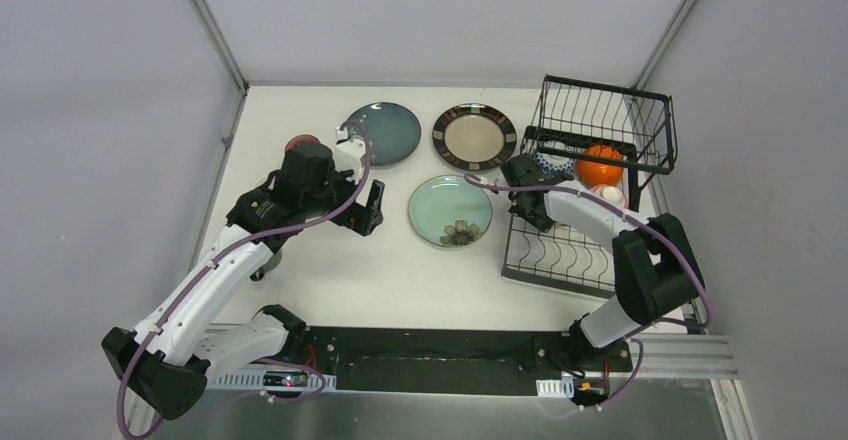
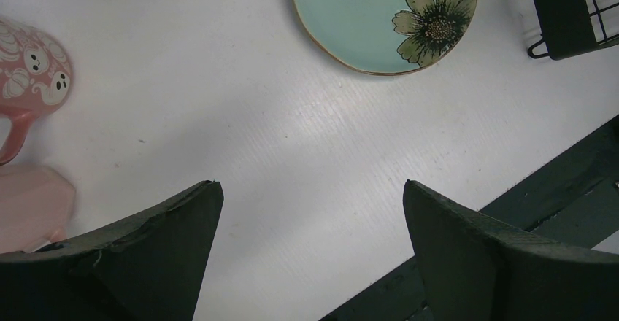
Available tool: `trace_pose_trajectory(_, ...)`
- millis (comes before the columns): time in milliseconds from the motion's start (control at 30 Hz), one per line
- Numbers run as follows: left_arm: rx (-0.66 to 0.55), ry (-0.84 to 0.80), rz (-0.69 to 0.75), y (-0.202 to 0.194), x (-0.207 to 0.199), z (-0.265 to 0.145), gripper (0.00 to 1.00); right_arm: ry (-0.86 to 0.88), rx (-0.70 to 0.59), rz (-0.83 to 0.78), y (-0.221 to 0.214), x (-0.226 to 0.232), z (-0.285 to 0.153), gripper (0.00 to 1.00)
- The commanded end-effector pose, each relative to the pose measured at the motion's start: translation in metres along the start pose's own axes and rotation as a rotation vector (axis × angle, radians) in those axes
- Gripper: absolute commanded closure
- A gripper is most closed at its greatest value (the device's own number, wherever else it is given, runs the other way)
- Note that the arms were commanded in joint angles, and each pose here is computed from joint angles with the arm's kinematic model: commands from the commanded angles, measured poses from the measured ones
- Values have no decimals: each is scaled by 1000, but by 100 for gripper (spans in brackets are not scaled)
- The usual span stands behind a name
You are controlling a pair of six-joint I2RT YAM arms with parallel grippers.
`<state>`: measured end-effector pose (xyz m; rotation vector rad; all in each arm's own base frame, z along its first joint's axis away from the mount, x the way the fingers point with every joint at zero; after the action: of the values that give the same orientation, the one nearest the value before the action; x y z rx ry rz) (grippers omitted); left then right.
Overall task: Load the mixed dishes into the dish rack
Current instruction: Turn the bowl upside down on the dish rack, then move the dish rack to the corner of the board.
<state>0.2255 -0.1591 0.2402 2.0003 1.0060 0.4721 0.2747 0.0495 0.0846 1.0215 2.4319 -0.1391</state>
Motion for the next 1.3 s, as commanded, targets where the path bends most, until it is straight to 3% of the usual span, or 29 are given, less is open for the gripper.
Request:
trace_pose_trajectory(0,-45,0,-5,9,0,1,1,-69,-65,10,23,-15,11,97)
trace_pose_trajectory(233,-37,1,-3,8,1,2,1,-68,-91,30,26,-17,10,97)
trace_pose_trajectory(433,-39,3,-4,8,1,1,1,16,-86,98,14,-12,-23,90)
trace_pose_trajectory(667,-43,4,-2,8,1,1,1,182,-199,107,20,20,-73,84)
trace_pose_trajectory(900,-51,25,1,8,4,-2,1,295,-336,85,55,54,-101,84)
trace_pose_trajectory(1067,-61,49,3,9,7,-5,1,375,-412,37,79,74,-100,86)
trace_pose_trajectory(1267,-76,89,3,10,13,-10,1,394,-372,-27,93,90,-78,89)
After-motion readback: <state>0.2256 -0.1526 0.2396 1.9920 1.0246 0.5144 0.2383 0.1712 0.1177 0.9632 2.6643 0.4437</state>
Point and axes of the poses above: each gripper's point midway between its finger pads, its own z axis out along the fingers, its own x axis along the line the jaws close on, y = z × x, the point moved 2 cm from there along -z, back along the fingers, and after that the axes turned 8 degrees about z, right-handed, at the moved point
